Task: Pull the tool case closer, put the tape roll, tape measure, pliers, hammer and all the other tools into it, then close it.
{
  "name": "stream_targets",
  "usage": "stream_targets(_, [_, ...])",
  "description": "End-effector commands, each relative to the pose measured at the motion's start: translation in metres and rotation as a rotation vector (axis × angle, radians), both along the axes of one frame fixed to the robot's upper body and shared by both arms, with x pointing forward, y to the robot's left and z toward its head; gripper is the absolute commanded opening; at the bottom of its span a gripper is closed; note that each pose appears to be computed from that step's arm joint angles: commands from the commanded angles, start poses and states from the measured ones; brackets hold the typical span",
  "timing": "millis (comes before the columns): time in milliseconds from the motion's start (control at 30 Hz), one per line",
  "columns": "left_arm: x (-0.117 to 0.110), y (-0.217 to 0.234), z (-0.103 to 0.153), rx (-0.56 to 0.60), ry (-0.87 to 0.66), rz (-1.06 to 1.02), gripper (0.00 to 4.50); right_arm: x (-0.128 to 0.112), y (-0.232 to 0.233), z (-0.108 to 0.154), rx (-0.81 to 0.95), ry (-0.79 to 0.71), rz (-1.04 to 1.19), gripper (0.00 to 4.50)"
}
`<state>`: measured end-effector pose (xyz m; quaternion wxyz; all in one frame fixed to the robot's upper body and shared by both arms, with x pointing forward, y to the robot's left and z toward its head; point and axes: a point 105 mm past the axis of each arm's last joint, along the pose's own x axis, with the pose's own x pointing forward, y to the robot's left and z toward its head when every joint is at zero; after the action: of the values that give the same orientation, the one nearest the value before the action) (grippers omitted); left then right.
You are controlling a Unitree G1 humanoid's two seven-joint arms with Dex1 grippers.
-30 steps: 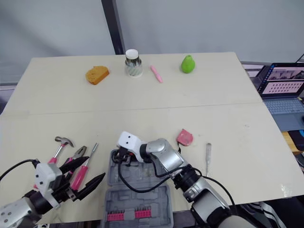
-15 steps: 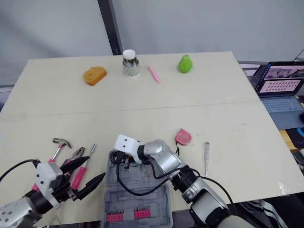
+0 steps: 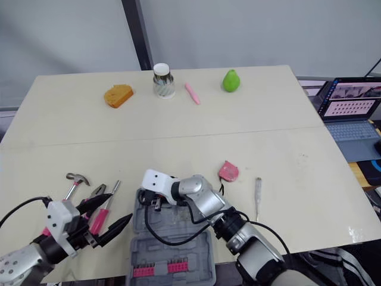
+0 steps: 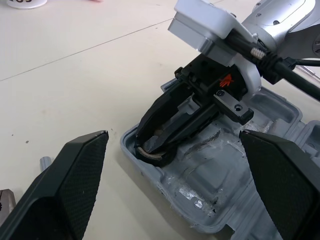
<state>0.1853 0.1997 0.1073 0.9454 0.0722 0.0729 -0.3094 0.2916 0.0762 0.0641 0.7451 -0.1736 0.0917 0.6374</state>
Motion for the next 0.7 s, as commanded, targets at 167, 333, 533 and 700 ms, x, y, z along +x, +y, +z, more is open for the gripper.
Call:
stream_targets(167, [0.019,0.009,0.027,-0.037,-0.047,-0.003,4.5,0.003,-0.055,0.08,0.363,0.067,-0.069,1.22])
stream_targets(333, [0.043,0.055,0.043,0.038,-0.074,0.063,4.5,-0.008,-0.152,0.096,0.351,0.079,-0.22,2.01])
stream_targets(533, [0.05,0.122,0.036,0.106,-0.004,0.16,4.5,-0.039,-0.265,0.094,0.222,0.14,-0.469,4.49])
stream_targets(700, [0.048,0.171,0.031,0.154,0.046,0.234,4.5,-0.067,-0.354,0.068,0.074,0.189,-0.735,4.49])
